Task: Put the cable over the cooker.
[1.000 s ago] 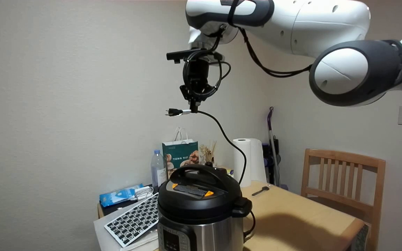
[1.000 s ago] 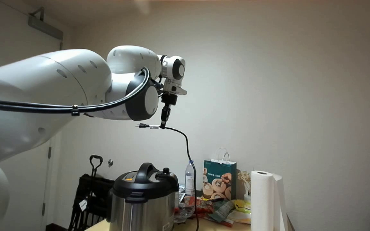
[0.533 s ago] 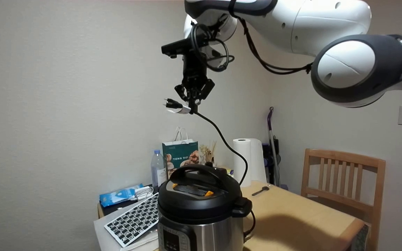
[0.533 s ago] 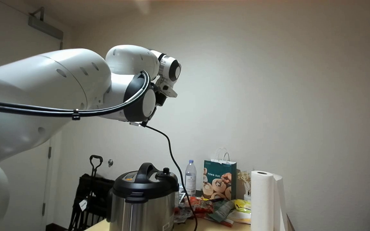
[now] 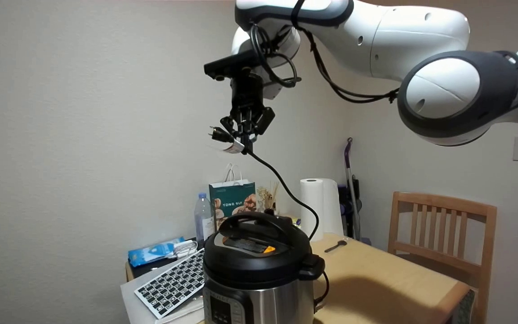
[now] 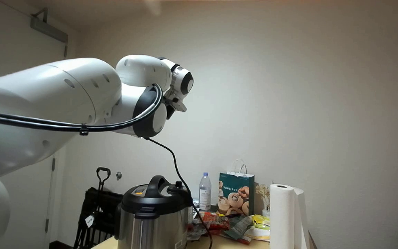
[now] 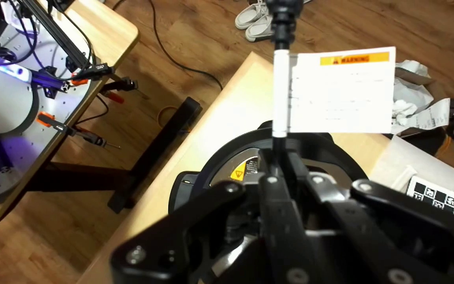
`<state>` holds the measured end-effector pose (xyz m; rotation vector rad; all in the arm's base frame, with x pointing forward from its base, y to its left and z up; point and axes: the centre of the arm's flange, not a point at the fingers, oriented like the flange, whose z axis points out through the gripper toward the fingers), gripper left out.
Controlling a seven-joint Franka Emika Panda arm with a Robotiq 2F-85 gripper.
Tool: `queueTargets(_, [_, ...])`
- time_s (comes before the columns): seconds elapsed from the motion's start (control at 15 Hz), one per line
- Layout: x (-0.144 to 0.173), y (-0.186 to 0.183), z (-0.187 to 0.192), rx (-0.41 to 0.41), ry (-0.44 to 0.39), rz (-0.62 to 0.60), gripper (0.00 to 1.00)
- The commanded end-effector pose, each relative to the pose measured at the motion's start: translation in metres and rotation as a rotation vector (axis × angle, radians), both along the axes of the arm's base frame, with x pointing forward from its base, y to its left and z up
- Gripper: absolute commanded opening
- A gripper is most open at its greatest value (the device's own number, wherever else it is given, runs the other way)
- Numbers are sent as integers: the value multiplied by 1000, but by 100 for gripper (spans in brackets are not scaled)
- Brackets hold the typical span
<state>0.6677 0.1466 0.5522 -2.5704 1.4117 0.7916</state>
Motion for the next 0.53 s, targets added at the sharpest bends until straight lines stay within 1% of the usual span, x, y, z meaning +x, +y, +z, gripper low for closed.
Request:
queueTargets(0.0, [0,0,0,0,0,0,8])
queueTargets(0.07, [0,0,0,1,0,0,8])
queueTargets(0.13, [5,6,0,23,0,28,2])
queueTargets(0.27, [17,27,-3,0,-8,82,2])
queueTargets(0.47, [25,70,-11,-24,16,186,2])
